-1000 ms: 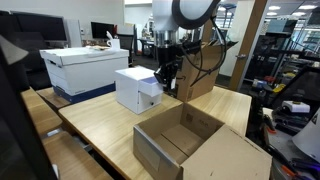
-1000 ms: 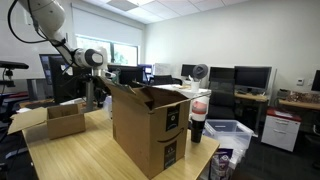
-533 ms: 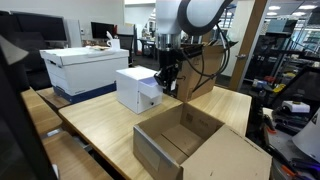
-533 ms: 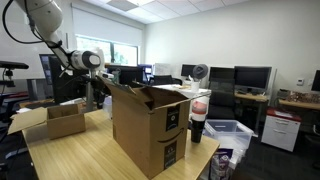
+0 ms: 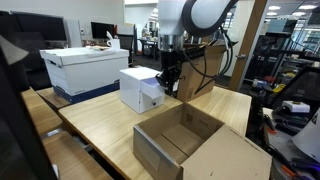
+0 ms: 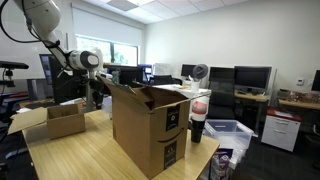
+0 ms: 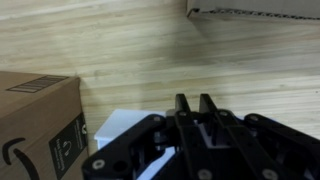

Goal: Open the top drawer

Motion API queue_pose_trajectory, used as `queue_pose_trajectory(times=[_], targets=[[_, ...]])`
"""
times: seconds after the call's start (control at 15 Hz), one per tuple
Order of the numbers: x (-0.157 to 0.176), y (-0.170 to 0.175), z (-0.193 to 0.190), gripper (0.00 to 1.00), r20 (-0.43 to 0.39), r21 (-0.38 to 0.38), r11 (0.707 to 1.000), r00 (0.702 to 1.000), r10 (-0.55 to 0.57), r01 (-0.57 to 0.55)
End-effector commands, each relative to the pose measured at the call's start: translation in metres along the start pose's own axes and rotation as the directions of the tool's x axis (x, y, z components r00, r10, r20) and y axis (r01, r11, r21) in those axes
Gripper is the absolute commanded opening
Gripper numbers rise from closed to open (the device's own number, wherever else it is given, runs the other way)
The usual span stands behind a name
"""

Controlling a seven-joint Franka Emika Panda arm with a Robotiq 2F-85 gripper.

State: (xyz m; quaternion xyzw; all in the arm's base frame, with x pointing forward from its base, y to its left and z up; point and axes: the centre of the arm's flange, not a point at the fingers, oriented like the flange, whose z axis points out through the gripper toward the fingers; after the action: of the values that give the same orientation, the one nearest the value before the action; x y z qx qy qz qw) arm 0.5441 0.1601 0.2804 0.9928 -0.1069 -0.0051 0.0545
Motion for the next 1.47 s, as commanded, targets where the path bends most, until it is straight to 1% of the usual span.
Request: queue_pose_trajectory(times=[0.0,0.07,0.13,0.47,0.6,0.67,0.73,0.87,1.0,1.13,1.4], targets=[[-0.018,0.007,0.015,0.42,0.051,-0.013,1.000,0.998,0.029,-0.029],[-0.018,0.007,0.015,0.43,0.056,-0.010,1.000,0.998,0.023,-0.022],[-0.020,0.007,0.016,0.46,0.069,-0.013,1.000,0.997,0.021,-0.020],[-0.028,0.008,0.019,0.73,0.124,-0.022,1.000,0.992,0.011,-0.008],[-0.026,0.005,0.007,0.84,0.125,-0.024,1.000,0.992,0.016,-0.013],[-0.023,0.004,0.000,0.93,0.122,-0.021,1.000,0.992,0.012,-0.010],[-0.017,0.003,-0.023,0.99,0.115,-0.031,1.000,0.993,0.010,-0.007],[-0.011,0.002,-0.042,1.00,0.116,-0.051,0.999,0.993,0.018,-0.012],[-0.005,0.004,-0.064,1.00,0.097,-0.057,0.998,0.995,0.029,-0.023],[0.004,0.007,-0.094,1.00,0.074,-0.063,0.997,0.996,0.041,-0.036],[0.012,0.009,-0.131,1.00,0.022,-0.064,0.997,0.999,0.037,-0.035]])
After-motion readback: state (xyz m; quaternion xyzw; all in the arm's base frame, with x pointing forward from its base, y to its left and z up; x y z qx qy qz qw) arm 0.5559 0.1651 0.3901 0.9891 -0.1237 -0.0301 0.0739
